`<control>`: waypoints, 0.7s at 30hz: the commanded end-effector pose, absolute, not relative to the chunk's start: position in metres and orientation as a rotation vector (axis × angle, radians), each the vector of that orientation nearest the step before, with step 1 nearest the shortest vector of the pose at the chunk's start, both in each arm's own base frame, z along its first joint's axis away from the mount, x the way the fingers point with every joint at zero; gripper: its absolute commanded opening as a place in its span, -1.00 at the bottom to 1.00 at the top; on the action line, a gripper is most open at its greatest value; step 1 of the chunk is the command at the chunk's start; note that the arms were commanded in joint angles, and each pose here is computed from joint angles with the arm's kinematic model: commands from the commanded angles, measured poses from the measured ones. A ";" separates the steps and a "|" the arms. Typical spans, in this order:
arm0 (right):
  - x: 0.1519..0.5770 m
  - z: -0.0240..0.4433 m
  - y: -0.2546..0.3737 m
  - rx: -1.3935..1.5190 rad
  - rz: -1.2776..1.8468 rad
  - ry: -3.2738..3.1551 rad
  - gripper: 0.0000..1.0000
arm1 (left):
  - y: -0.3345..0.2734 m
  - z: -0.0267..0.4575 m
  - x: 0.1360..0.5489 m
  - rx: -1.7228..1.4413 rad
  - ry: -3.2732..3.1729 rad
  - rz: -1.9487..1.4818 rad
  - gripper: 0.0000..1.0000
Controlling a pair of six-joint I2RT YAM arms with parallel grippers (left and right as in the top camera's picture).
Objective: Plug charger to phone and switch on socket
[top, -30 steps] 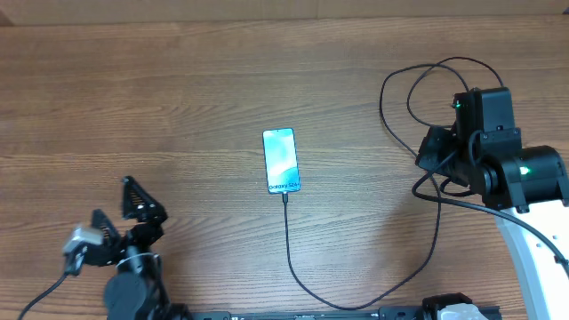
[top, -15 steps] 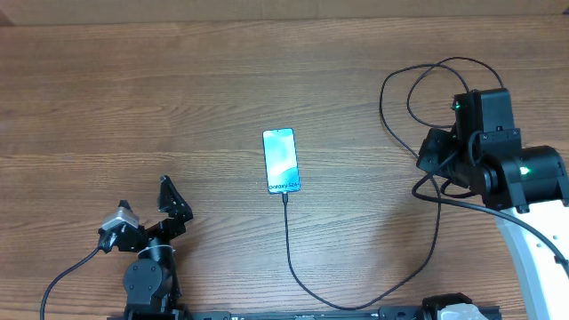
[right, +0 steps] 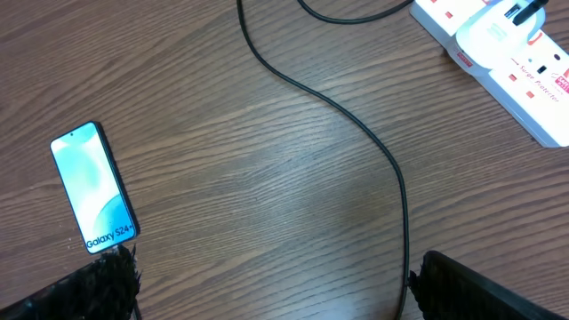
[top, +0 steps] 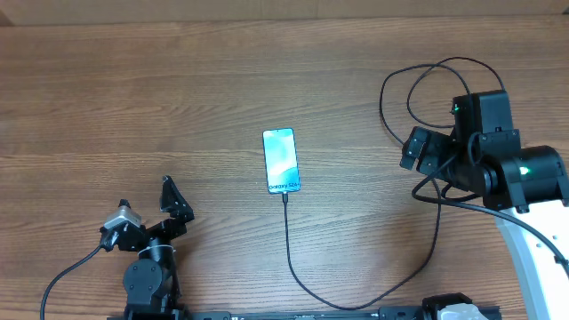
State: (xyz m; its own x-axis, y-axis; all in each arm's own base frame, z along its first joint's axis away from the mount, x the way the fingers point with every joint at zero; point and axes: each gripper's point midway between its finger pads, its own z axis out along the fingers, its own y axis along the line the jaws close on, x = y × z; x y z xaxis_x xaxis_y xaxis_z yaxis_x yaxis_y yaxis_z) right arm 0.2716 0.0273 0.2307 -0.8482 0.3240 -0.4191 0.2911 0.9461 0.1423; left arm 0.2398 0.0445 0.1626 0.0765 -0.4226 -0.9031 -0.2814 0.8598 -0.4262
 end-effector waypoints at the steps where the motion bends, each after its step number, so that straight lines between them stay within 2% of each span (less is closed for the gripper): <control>1: 0.270 0.237 0.026 0.438 0.095 2.625 1.00 | 0.044 0.161 0.240 -0.562 1.529 -0.099 0.99; 4: 0.273 0.239 0.020 0.448 0.051 2.606 1.00 | 0.044 0.161 0.240 -0.562 1.529 -0.099 0.99; 15: 0.307 0.260 0.040 0.383 0.216 2.465 1.00 | 0.044 0.161 0.240 -0.562 1.529 -0.099 0.99; 21: 0.305 0.269 0.042 0.281 0.227 2.410 1.00 | 0.044 0.161 0.240 -0.562 1.529 -0.099 0.99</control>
State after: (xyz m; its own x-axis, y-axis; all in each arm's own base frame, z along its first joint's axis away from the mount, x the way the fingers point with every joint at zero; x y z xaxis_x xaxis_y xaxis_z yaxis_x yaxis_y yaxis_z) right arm 0.3117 0.0404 0.2562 -0.7717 0.2900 -0.5660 0.1930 0.9548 0.2261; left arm 0.2398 0.0443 0.1626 0.0758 -0.4221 -0.9034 -0.2804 0.8604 -0.4256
